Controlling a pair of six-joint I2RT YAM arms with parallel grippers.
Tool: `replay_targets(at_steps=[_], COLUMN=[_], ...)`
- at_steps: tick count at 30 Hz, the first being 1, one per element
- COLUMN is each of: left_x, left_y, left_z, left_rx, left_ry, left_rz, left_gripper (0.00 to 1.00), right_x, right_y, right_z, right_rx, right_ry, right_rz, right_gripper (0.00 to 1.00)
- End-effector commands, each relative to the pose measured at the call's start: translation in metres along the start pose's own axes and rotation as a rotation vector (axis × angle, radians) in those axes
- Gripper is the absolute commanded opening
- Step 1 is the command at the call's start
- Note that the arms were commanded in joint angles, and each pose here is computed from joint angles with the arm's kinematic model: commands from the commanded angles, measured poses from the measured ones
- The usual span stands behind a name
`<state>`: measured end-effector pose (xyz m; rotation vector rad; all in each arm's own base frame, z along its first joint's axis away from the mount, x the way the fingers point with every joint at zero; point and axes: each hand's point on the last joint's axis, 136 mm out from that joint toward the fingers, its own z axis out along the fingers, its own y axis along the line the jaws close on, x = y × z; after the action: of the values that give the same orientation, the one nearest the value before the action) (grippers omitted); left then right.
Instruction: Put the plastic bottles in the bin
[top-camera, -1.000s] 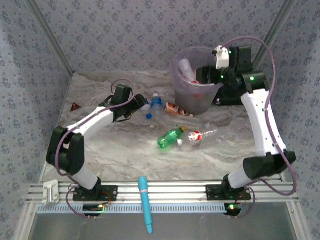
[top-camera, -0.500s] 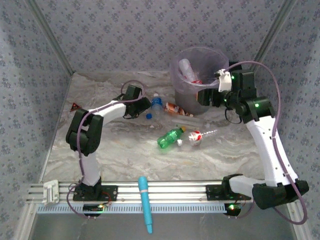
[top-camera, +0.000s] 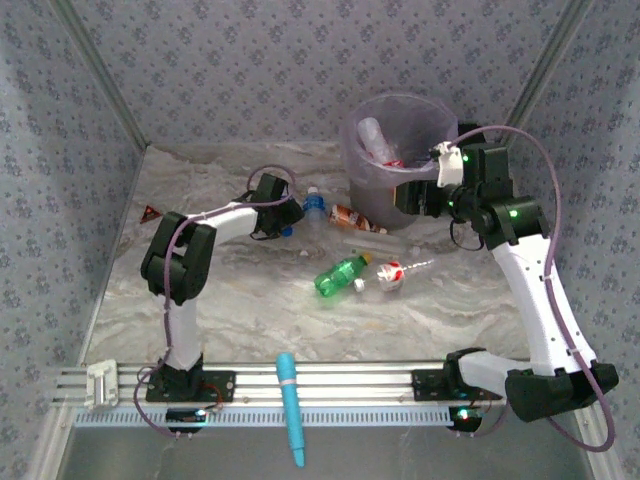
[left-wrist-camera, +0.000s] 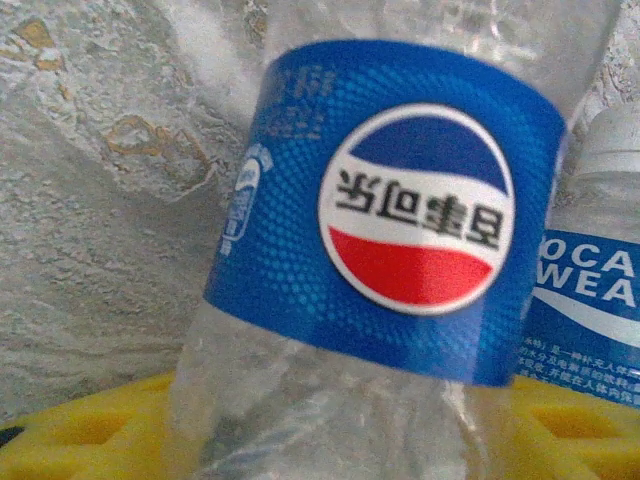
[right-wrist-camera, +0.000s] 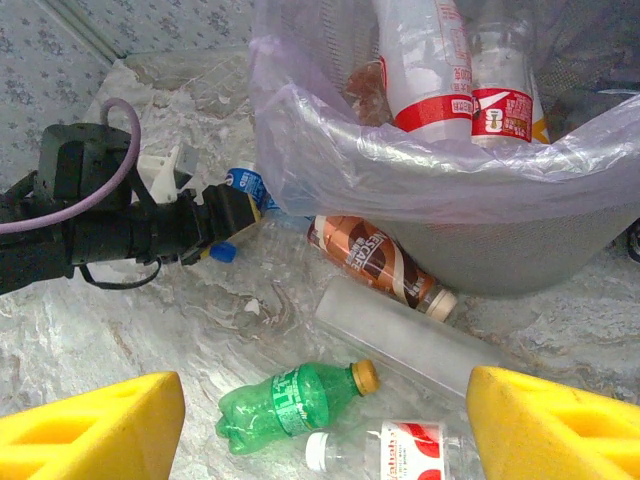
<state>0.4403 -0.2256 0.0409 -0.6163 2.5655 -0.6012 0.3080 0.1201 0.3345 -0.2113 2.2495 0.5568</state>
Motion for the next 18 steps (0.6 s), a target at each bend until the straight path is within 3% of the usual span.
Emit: replay_targets(at_steps=[1, 10, 18], left_x=[-0.003, -0.014, -0.021], left_y=[-0.001, -0.009, -0.043], left_z=[0.002, -0.027, -0.112], left_rx=[-0.015, -0.011, 0.176], left_ry=[-0.012, -0.058, -0.169], left_rz=[0.021, 0.073, 0.233], left_gripper=[0.64, 0.49, 0.45], right_x=[-0.003, -0.008, -0.024], right_y=[0.008, 0.014, 0.062], right_z=[-0.004, -0.009, -0.013], right_rx=[-0.032, -0.052, -0.182], right_ry=[-0.020, -0.038, -0.090], right_rz=[-0.001, -0.011, -0.072], right_gripper=[0.76, 0.76, 0.75])
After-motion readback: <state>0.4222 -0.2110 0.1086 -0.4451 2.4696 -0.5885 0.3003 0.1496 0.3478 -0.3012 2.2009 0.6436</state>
